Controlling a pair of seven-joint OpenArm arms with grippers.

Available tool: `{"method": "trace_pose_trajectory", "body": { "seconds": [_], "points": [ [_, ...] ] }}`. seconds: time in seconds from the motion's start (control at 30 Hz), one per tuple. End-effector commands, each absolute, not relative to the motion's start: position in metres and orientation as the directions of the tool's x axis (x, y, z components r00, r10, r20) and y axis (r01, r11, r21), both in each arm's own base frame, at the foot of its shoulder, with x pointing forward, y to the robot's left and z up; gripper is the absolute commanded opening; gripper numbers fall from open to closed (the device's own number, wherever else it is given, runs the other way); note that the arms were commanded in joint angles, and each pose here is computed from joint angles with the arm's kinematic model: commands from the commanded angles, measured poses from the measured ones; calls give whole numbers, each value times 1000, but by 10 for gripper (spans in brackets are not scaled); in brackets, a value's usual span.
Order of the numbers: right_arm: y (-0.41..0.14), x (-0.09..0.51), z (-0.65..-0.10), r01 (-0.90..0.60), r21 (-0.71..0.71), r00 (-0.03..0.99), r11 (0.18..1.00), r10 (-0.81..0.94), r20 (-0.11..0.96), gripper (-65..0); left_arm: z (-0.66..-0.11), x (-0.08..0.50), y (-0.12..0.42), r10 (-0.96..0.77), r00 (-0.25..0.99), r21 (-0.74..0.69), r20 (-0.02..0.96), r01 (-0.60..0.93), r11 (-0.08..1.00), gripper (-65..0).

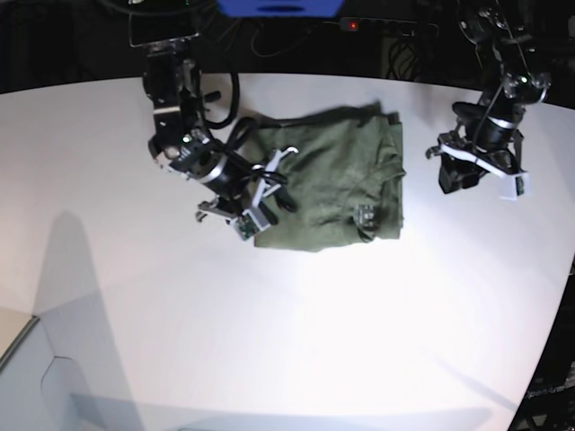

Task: Layout the t-shirt on the table in an organized manner, then fold the t-shirt properly
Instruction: 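Grasp the bundle's opposite edges with both grippers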

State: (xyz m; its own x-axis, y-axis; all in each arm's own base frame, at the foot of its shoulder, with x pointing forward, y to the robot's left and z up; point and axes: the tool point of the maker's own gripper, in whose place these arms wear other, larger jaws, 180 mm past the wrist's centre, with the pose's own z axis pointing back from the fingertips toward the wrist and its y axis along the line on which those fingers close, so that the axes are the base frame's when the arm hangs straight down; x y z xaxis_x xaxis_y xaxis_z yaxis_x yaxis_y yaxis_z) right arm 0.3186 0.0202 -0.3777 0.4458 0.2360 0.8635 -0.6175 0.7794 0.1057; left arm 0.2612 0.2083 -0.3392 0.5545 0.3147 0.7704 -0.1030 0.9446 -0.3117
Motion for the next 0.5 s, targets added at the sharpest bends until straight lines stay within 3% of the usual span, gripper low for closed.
{"method": "trace_pose_trajectory", "body": {
  "seconds": [0.0, 0.1, 0.2, 0.33, 0.47],
  "points": [
    [27, 325, -370, -622, 120, 425, 774, 204, 882, -477, -324, 267, 209, 309, 513, -310, 801, -86, 947, -436],
    [31, 319, -389, -619, 161, 470, 769, 198, 860, -479, -323, 266, 209, 308, 514, -309, 800, -86, 947, -421],
    [34, 319, -391, -615, 183, 458, 767, 157, 875, -478, -324, 265, 209, 308, 515, -309, 800, -86, 947, -353],
    [30, 329, -362, -615, 142, 376, 776, 130, 917, -456, -324, 265, 206, 306, 519, -312, 798, -80, 947, -246],
    [17, 330, -327, -597, 87, 289, 797, 113, 951, -385, -327, 268, 205, 311, 523, -318, 794, -79, 945, -230]
  ]
}}
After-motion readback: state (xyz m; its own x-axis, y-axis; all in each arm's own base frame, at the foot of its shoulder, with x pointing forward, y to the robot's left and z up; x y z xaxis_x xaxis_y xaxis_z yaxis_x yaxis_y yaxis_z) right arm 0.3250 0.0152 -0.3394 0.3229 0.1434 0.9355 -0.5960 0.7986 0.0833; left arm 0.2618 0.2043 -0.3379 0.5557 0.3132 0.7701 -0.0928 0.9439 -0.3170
